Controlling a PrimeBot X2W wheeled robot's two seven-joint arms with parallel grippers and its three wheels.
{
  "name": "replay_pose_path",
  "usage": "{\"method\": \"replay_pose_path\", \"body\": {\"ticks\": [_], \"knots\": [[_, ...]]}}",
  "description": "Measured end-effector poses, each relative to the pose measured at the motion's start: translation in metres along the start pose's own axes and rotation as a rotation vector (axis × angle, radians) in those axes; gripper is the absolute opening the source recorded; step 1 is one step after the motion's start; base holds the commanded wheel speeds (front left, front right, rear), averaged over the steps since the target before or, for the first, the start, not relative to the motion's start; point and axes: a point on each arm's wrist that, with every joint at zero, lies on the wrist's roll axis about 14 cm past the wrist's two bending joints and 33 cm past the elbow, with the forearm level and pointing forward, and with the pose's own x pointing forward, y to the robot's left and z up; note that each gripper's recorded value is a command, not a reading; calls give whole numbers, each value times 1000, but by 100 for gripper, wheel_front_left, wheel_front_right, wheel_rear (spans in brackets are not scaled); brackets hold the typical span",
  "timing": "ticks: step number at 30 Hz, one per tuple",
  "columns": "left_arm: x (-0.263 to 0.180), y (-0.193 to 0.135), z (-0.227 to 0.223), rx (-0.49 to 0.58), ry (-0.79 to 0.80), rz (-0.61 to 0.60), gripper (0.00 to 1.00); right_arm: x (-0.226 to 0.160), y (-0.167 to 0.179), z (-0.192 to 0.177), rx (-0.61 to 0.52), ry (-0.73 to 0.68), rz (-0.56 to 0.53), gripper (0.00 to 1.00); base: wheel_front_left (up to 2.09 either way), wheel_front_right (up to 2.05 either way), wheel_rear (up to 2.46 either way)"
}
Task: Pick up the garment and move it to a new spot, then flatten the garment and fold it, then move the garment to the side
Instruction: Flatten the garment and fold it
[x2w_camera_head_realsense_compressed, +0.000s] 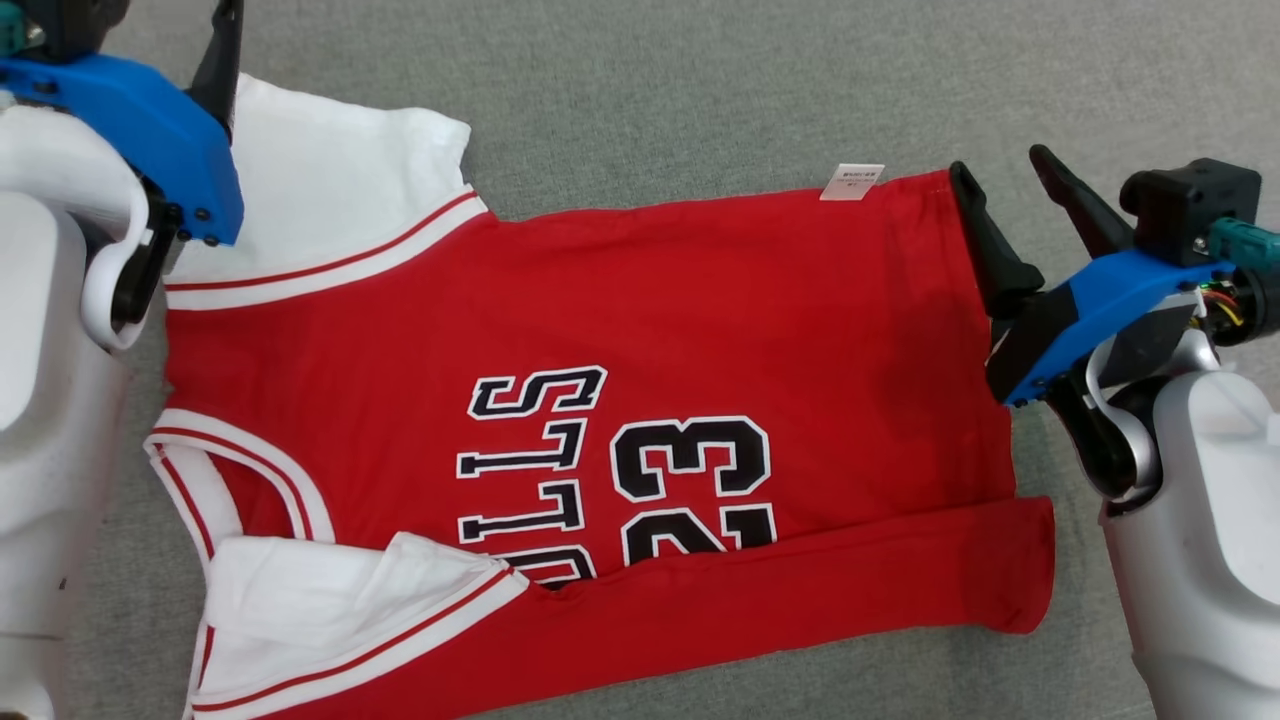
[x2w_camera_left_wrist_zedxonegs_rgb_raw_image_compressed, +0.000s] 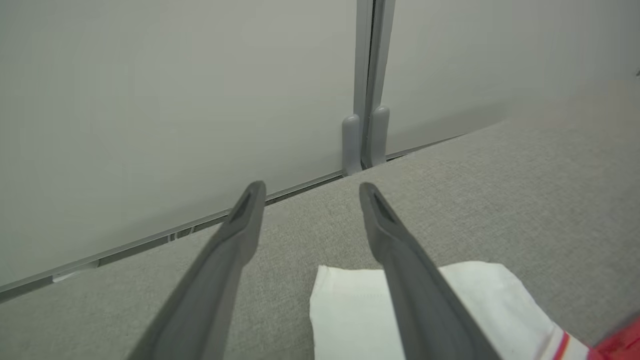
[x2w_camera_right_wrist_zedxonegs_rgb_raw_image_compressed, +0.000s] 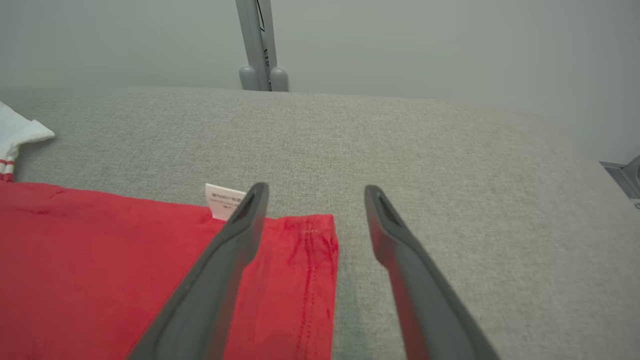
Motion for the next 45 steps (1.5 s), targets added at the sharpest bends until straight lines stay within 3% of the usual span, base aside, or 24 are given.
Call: {"method": "replay_pose_path", "body": {"ticks": [11,16,17,18,19,20,37,38,39,45], "knots": [[17,-13,-86,-32,297,-72,100,19,1,-18,5,35,12,100,0,0,0],[19,-17,-95,-104,330,-82,100,21,3,-25,6,55,18,100,0,0,0],[19,-19,-97,-125,340,-87,78,21,2,-26,4,60,18,100,0,0,0],[19,-20,-97,-138,341,-89,46,21,2,-27,3,64,19,100,0,0,0],[19,-19,-96,-141,339,-87,3,21,3,-28,3,71,21,100,0,0,0],[20,-17,-95,-129,333,-83,0,21,3,-29,4,79,23,100,0,0,0],[16,-16,-75,-91,229,-87,0,38,8,-60,8,223,44,100,0,0,0],[16,-16,-76,-92,227,-87,0,40,9,-60,9,227,45,39,0,0,0],[15,-16,-75,-90,221,-87,0,42,9,-60,9,225,45,0,0,0,0],[10,-10,-50,-83,125,-74,0,44,10,-52,11,186,43,0,0,0,0]]}}
